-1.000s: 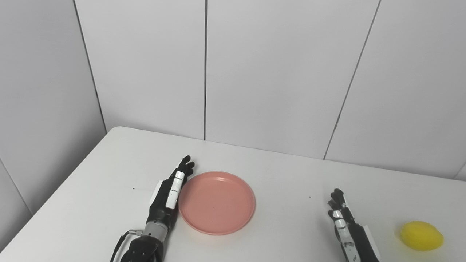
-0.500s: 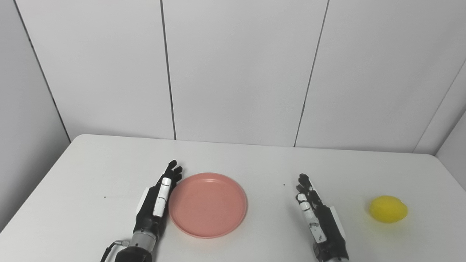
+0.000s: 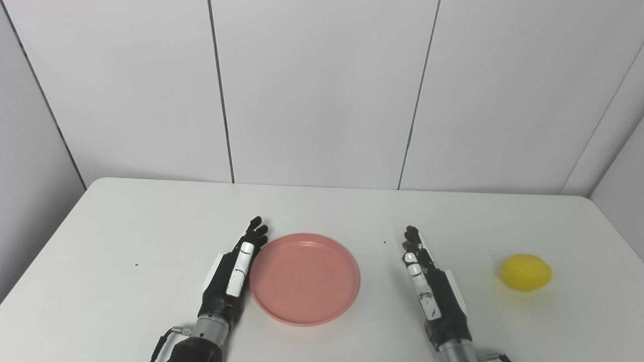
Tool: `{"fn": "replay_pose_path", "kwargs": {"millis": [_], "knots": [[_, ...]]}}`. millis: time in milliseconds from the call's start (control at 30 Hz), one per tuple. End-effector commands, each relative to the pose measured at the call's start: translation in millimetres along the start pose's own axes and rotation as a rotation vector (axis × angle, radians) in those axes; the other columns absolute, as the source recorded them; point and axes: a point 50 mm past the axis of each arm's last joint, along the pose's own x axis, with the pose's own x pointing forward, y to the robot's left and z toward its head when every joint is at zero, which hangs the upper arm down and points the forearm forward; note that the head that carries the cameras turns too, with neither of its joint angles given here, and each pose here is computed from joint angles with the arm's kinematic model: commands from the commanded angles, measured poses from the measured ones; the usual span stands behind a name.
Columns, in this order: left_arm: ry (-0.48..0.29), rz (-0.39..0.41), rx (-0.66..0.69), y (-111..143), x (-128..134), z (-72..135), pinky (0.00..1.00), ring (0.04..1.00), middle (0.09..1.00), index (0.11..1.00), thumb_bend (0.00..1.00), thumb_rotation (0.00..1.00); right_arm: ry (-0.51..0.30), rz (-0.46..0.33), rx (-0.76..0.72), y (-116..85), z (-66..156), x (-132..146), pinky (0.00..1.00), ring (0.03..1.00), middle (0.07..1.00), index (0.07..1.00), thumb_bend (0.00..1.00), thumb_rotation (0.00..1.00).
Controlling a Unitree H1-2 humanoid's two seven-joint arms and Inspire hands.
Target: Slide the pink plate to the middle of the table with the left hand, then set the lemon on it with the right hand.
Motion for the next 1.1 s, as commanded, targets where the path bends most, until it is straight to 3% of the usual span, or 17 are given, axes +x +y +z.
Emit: {"fn": "replay_pose_path", "kwargs": {"millis": [0, 333, 567, 733, 800, 900, 967, 1067], "knots": [[-0.032, -0.040, -0.004, -13, 3, 11, 1.00, 0.958, 0.956, 0.959, 0.71, 1.00, -0.056, 0.009, -0.005, -6, 19, 9, 1.00, 1.000, 1.000, 1.000, 0.68, 0.95], [-0.036, -0.060, -0.029, -22, 0, 5, 0.97, 0.951, 0.955, 0.959, 0.72, 1.00, -0.132, -0.098, -0.110, -35, 43, 16, 1.00, 1.000, 1.000, 1.000, 0.61, 1.00], [-0.059, -0.066, -0.034, -31, 2, 1, 0.92, 0.930, 0.935, 0.936, 0.72, 1.00, -0.132, -0.168, -0.212, -57, 60, 17, 0.99, 1.000, 1.000, 1.000, 0.63, 0.94], [-0.068, -0.070, -0.022, -33, 2, -1, 0.91, 0.921, 0.929, 0.932, 0.70, 1.00, -0.172, -0.249, -0.388, -76, 70, 15, 0.97, 0.991, 0.988, 0.988, 0.60, 0.82], [-0.068, -0.071, -0.024, -34, 3, -2, 0.90, 0.919, 0.929, 0.930, 0.70, 1.00, -0.184, -0.279, -0.429, -83, 75, 14, 0.96, 0.980, 0.977, 0.979, 0.65, 0.72], [-0.071, -0.078, -0.021, -34, 3, -4, 0.91, 0.921, 0.931, 0.932, 0.71, 1.00, -0.194, -0.325, -0.487, -95, 81, 12, 0.96, 0.973, 0.970, 0.976, 0.68, 0.67], [-0.075, -0.081, -0.018, -34, 4, -5, 0.91, 0.922, 0.931, 0.932, 0.72, 1.00, -0.193, -0.361, -0.532, -104, 85, 10, 0.95, 0.970, 0.974, 0.979, 0.65, 0.59], [-0.078, -0.091, -0.025, -32, 4, -4, 0.92, 0.928, 0.935, 0.937, 0.71, 1.00, -0.169, -0.432, -0.601, -118, 92, 8, 0.95, 0.964, 0.959, 0.966, 0.70, 0.50]]}}
